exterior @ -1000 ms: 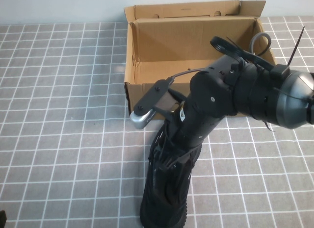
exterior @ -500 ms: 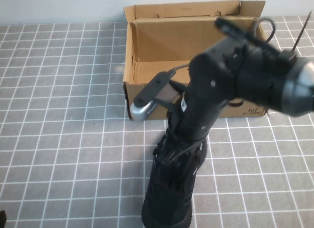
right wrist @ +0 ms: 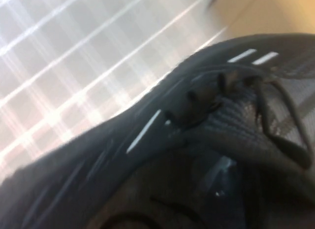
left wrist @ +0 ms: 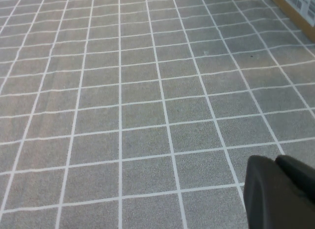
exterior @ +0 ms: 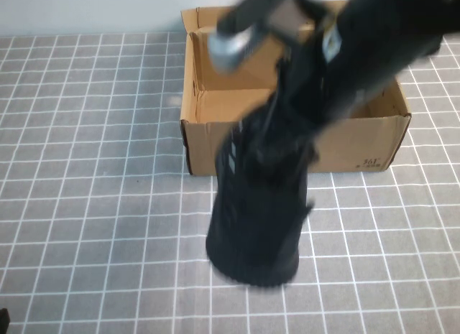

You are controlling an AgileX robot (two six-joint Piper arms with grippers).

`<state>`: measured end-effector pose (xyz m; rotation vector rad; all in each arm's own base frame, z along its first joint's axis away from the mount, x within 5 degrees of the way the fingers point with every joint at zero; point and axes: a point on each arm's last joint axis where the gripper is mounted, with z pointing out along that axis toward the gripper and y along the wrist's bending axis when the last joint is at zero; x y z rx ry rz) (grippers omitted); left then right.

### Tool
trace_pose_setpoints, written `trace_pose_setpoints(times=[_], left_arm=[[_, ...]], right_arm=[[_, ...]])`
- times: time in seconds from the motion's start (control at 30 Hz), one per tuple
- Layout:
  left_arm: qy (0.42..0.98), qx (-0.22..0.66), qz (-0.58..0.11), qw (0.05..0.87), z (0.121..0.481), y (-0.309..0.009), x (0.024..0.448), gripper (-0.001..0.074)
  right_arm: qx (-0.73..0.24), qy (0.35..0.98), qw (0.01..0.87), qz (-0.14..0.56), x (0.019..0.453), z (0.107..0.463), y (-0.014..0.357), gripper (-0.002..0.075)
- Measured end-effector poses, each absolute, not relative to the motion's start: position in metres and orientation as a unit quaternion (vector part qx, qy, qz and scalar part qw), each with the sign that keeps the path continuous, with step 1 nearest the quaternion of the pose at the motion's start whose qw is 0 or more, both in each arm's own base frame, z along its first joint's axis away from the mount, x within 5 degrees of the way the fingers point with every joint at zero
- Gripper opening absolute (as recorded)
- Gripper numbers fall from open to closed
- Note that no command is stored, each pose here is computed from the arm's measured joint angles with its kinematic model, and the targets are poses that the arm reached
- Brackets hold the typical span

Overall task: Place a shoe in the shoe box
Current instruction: Pick up the shoe from the table, then hand over the shoe

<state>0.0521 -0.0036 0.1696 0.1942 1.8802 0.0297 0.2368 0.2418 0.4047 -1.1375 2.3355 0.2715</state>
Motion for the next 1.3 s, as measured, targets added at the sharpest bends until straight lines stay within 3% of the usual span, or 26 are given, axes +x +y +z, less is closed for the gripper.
trace_pose_setpoints(times=[0.27, 0.6, 0.93, 1.13, 1.3], left_arm=[[0.806, 0.083, 0.013, 0.586, 0.170, -0.004, 0.052, -0.0001], [0.806, 0.083, 0.013, 0.586, 0.170, -0.004, 0.052, -0.0001], [0.783, 0.087, 0.020, 0.615, 0.176, -0.004, 0.054, -0.0001], [0.717, -0.019, -0.096, 0.691, 0.196, -0.007, 0.056, -0.0001], [0.682, -0.092, -0.171, 0.705, 0.203, -0.006, 0.056, -0.0001]], right_arm=[[-0.369, 0.857, 0.348, 0.086, 0.269, 0.454, 0.232, -0.0006], [-0.313, 0.882, 0.348, 0.061, 0.333, 0.438, 0.219, -0.0006], [-0.292, 0.893, 0.337, 0.067, 0.353, 0.428, 0.210, -0.0006], [-0.290, 0.894, 0.334, 0.069, 0.355, 0.426, 0.209, -0.0006], [-0.289, 0.894, 0.335, 0.070, 0.355, 0.426, 0.209, -0.0006]])
